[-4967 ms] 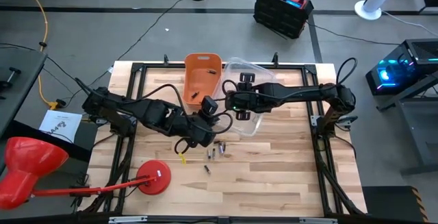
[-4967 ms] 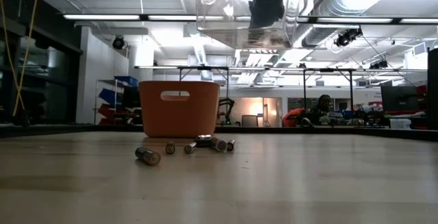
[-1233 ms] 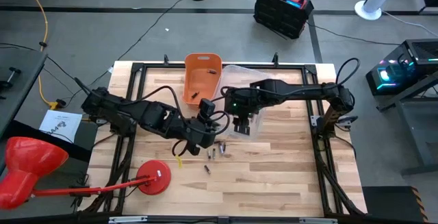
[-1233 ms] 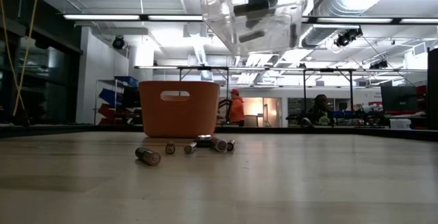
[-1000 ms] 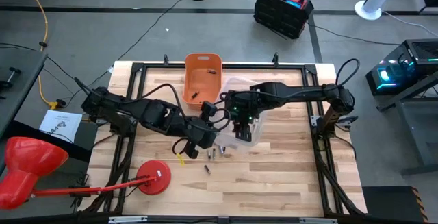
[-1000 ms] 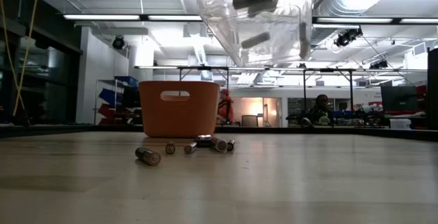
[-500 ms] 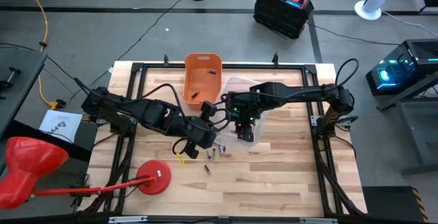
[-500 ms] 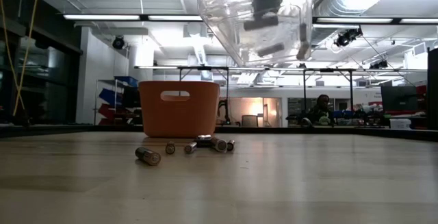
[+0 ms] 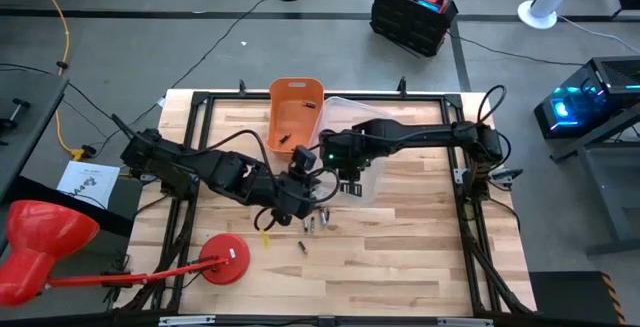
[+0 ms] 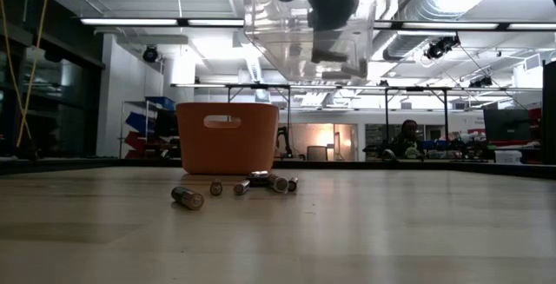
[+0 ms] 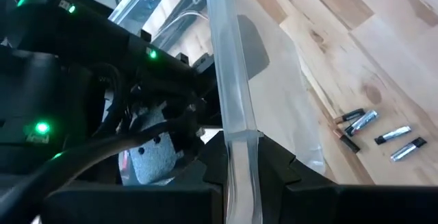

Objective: Sort batteries
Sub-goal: Put the brown battery into the orange bin

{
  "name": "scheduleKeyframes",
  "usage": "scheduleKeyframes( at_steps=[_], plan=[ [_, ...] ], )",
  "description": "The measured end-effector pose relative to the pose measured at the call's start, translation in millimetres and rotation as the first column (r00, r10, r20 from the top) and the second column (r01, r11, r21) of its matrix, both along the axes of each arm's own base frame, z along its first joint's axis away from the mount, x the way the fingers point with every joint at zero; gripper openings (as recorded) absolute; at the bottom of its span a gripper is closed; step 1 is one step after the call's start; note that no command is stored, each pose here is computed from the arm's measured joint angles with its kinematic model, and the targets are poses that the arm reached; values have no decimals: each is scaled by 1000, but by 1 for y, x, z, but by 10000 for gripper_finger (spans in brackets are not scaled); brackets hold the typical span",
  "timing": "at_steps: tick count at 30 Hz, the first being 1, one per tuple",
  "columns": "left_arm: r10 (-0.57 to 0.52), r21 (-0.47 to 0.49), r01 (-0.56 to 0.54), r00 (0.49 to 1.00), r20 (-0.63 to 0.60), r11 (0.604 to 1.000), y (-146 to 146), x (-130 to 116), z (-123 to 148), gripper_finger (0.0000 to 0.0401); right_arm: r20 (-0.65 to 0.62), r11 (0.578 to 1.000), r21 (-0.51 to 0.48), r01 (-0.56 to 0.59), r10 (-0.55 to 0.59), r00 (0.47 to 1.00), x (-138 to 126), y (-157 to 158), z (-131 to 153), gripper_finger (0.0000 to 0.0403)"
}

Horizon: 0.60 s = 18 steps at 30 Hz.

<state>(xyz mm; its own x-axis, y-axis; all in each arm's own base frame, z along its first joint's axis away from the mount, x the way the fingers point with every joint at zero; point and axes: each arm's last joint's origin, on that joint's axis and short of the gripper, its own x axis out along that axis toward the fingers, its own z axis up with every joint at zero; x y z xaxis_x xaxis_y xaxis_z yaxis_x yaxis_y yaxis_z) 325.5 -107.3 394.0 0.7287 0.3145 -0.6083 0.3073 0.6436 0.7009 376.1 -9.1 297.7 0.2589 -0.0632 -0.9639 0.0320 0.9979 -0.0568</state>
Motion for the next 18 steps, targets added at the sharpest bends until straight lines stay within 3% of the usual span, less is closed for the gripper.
scheduleKeyframes(
  at_steps=[2, 9, 13, 18],
  plan=[
    [9, -1, -9, 1000, -4, 1000, 0, -1, -1, 28, -10, 1000, -9, -14, 14, 1000, 0, 1, -1, 26],
    [12, -15, -12, 1000, -5, 1000, 0, -2, 0, 28, -24, 999, -44, -30, 29, 999, -2, 7, 8, 20],
    [49, -44, -47, 998, 26, 998, 3, -5, 6, 28, 27, 993, -116, -25, 28, 999, -3, 7, 38, 20],
    [93, -78, -90, 995, 35, 993, 6, -4, 5, 28, 146, 976, -215, 37, -6, 989, -15, 4, 95, 20]
  ],
)
